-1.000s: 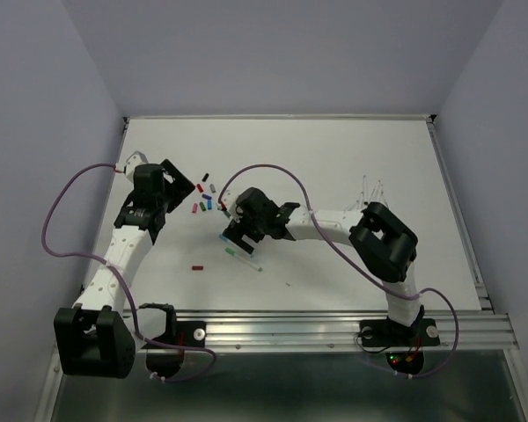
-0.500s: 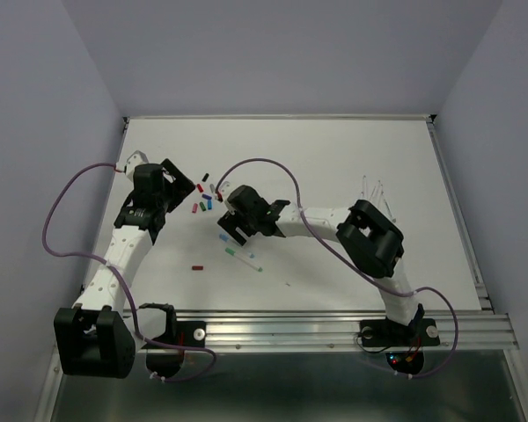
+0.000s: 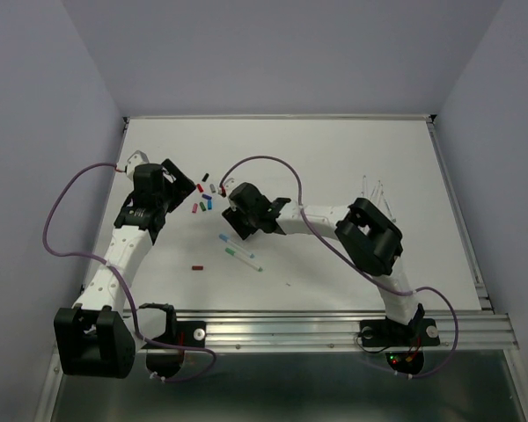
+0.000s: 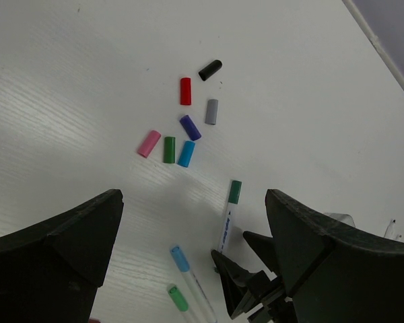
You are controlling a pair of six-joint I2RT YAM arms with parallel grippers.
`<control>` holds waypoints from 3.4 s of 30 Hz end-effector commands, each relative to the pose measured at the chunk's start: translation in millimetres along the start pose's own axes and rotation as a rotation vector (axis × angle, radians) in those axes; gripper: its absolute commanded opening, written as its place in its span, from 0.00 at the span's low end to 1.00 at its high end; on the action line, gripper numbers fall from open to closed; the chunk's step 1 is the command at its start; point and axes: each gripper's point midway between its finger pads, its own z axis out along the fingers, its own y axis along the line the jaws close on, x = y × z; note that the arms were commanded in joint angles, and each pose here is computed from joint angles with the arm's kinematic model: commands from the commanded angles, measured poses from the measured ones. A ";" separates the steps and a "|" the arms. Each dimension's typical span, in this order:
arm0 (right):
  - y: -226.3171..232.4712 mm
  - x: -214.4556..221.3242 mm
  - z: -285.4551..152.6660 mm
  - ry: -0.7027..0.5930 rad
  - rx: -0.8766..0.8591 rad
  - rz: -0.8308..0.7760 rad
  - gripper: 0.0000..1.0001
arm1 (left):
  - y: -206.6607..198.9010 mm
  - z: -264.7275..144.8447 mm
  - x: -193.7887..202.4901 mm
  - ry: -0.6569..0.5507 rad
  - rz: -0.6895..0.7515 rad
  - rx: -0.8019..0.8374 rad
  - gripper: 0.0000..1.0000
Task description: Open the pen caps
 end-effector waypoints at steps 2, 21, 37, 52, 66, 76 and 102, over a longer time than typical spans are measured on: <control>-9.8 10.0 10.0 0.021 0.015 0.037 0.59 | -6.3 -3.4 -11.1 -0.044 0.002 0.034 0.99; -19.6 40.4 36.6 0.115 0.083 0.149 0.13 | -12.0 -10.4 -12.9 -0.041 0.002 0.058 0.99; -20.8 -77.0 -93.7 -0.348 -0.108 0.281 0.01 | -74.7 -28.4 24.3 0.126 -0.002 0.449 0.99; -0.4 -103.8 -158.5 -0.498 -0.286 0.294 0.01 | -136.0 -40.8 51.2 0.181 -0.004 0.577 0.89; 6.6 -97.6 -168.1 -0.491 -0.332 0.286 0.01 | -143.5 -31.8 55.7 0.176 -0.013 0.562 0.46; 6.8 -99.4 -163.8 -0.487 -0.330 0.285 0.01 | -146.4 -27.1 67.2 0.212 0.002 0.575 0.19; 76.5 0.5 -174.2 -0.212 -0.648 0.145 0.01 | -156.3 -8.7 -35.5 -0.101 -0.058 0.457 0.00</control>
